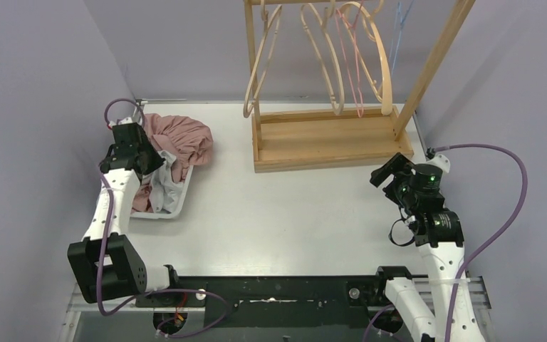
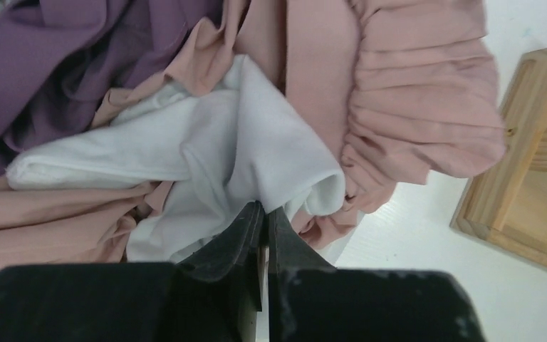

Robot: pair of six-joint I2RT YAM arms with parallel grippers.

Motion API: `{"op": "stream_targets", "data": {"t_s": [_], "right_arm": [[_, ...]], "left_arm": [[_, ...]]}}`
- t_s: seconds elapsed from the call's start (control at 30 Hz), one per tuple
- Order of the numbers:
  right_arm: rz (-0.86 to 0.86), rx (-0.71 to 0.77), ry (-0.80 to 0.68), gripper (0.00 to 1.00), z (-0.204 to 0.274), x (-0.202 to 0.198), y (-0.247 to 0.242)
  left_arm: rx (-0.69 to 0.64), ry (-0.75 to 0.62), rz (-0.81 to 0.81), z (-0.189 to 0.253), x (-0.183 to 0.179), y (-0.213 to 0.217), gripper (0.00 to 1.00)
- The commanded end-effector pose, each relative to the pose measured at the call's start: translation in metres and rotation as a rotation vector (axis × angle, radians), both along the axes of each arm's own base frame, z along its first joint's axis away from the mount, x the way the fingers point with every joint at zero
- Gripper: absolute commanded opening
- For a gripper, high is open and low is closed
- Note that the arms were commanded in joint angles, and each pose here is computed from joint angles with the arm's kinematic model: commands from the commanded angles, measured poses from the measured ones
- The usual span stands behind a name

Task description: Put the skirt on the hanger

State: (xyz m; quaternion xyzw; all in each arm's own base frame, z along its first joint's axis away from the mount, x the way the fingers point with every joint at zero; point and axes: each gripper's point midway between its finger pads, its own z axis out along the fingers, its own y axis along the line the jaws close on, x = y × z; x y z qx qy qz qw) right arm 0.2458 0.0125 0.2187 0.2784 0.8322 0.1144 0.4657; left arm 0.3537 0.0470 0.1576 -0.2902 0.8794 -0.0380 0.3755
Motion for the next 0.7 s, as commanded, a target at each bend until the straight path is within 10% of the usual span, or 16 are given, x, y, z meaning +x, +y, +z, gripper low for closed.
{"op": "stream_targets", "data": {"t_s": [0.0, 0.67], "right_arm": [[-0.013, -0.011, -0.098, 0.84, 0.043, 0.005, -0.004], [0.054, 0.078, -0.260, 0.86, 0.091, -0.009, 0.015]], "left_arm": [[0.062, -0.241, -0.117, 0.094, 0.018, -0.007, 0.00], [-0.012, -0.941, -1.003, 0.340, -0.133, -0.185, 0.00]]}}
